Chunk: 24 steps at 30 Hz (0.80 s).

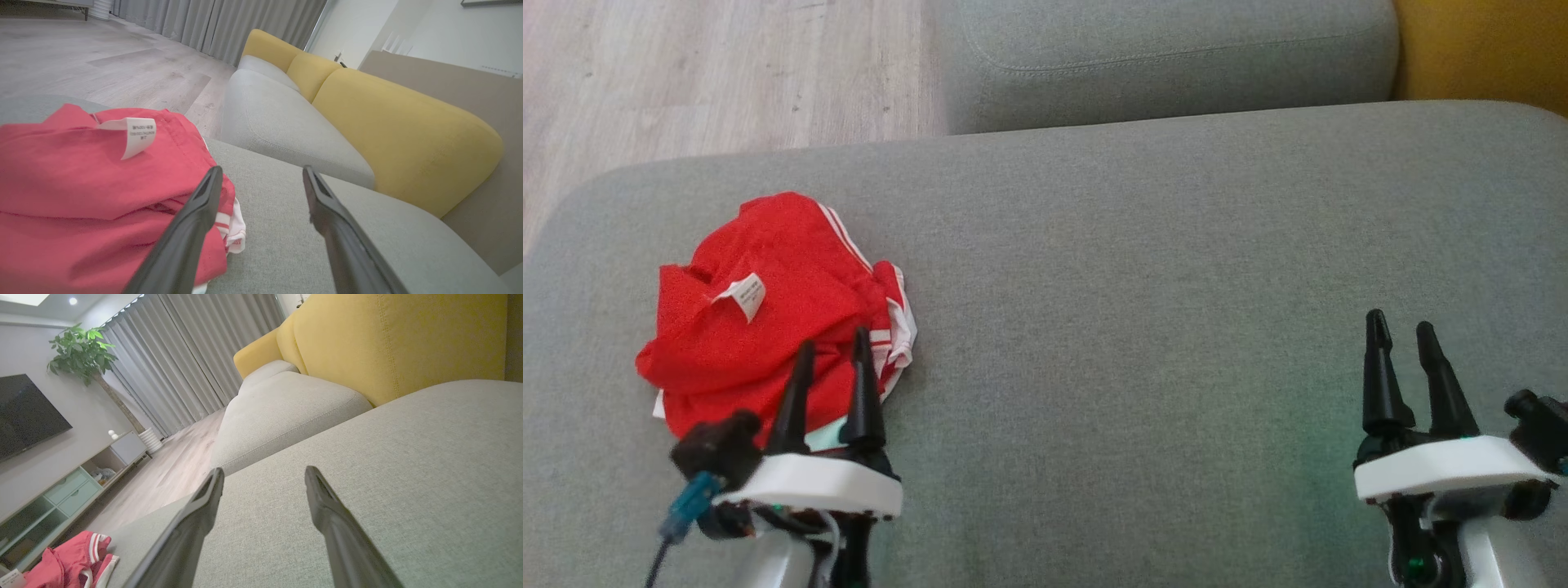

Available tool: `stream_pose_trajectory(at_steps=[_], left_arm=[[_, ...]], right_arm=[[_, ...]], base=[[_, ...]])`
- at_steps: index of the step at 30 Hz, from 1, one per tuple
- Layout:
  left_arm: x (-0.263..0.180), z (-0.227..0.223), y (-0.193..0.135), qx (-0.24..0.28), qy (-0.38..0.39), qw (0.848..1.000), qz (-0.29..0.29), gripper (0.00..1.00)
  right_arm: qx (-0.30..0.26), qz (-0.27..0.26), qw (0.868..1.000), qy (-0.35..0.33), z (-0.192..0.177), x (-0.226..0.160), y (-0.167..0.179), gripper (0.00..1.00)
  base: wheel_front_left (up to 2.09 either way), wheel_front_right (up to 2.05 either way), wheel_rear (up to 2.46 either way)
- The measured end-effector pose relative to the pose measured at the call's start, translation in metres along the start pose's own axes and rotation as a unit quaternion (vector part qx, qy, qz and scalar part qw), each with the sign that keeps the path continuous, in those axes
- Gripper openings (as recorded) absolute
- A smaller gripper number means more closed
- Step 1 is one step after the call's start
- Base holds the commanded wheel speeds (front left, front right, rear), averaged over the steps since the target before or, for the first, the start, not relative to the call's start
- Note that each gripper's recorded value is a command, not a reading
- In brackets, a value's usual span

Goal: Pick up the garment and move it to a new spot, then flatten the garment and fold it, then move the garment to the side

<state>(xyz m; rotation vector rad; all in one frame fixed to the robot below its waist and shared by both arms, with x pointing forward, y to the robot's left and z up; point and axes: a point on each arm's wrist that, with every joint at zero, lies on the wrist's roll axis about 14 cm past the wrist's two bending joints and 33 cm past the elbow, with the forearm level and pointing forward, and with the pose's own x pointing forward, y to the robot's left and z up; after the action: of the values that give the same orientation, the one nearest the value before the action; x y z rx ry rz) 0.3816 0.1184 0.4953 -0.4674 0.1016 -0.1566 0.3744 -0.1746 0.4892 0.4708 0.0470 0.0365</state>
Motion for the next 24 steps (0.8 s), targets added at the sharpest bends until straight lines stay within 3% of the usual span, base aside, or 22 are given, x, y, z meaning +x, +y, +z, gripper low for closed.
stream_pose_trajectory(at_steps=[11,24], left_arm=[[0.004,-0.012,-0.009,0.098,0.015,0.995,-0.018,1.0],[0.006,-0.017,-0.023,0.202,0.007,0.978,-0.043,1.0]], right_arm=[[-0.089,0.029,0.996,0.001,-0.003,0.002,0.015,1.0],[-0.196,0.058,0.979,-0.005,-0.005,0.003,0.028,1.0]], base=[[0.0,0.0,0.0],[0.0,0.0,0.0]])
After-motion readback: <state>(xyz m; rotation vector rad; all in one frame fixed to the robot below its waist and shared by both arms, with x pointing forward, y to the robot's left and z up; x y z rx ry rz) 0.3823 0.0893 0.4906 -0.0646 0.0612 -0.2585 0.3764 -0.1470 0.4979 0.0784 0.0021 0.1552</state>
